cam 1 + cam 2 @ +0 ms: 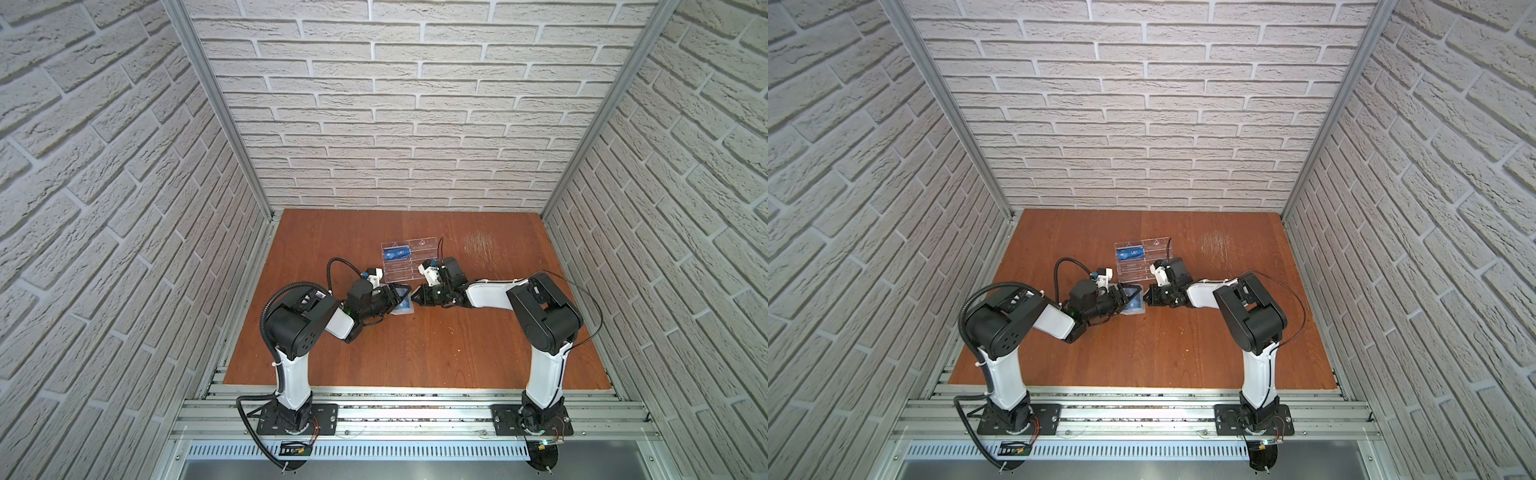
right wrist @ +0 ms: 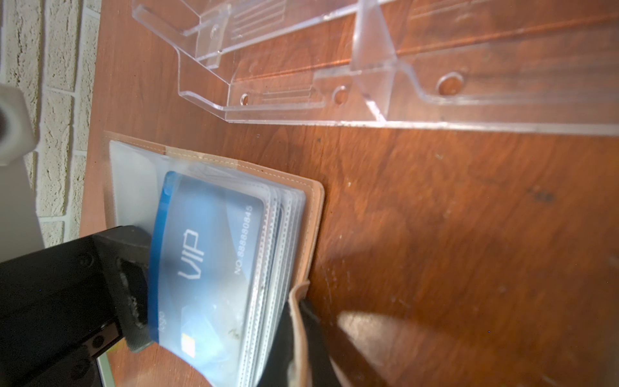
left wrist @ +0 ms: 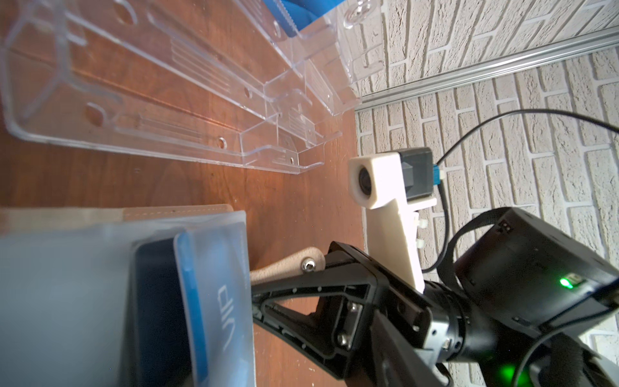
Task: Take the credit cards out of the card holder
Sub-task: Take out the credit card from the card slot.
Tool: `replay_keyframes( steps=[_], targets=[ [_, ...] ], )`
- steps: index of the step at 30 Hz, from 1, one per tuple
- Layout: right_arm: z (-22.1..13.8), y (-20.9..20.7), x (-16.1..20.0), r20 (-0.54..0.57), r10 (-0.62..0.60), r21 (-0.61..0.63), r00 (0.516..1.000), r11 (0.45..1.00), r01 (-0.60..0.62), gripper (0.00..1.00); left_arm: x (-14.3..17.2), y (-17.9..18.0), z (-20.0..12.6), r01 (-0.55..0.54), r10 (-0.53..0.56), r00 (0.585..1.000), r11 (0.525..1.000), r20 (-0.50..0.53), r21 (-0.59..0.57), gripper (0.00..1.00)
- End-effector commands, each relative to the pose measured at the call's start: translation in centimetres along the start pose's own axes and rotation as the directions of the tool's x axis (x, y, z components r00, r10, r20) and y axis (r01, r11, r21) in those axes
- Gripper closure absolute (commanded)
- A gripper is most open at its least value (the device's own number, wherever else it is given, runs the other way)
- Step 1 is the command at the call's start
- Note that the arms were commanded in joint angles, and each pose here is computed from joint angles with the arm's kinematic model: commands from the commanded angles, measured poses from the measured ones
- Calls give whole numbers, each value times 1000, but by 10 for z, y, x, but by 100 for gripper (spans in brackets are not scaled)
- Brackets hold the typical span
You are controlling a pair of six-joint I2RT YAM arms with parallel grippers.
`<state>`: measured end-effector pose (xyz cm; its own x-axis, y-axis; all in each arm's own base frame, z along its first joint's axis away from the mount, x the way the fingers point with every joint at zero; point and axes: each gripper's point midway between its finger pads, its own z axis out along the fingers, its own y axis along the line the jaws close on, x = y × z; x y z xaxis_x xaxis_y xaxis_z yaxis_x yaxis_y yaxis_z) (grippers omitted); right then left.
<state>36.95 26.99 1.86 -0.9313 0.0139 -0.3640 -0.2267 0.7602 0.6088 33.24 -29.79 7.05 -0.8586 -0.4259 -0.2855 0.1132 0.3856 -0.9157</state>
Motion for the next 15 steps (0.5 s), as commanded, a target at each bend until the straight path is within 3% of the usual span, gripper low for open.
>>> replay_keyframes(
  steps=[1, 15],
  targets=[
    [7, 17, 10, -53, -39, -53, 998, 998, 36, 94, 10, -4, -3, -43, 45, 998, 999, -40, 33, 35],
    [6, 12, 10, -58, -35, -34, 998, 999, 33, 94, 0, -15, -26, -78, 78, 997, 995, -7, 68, 36]
  ],
)
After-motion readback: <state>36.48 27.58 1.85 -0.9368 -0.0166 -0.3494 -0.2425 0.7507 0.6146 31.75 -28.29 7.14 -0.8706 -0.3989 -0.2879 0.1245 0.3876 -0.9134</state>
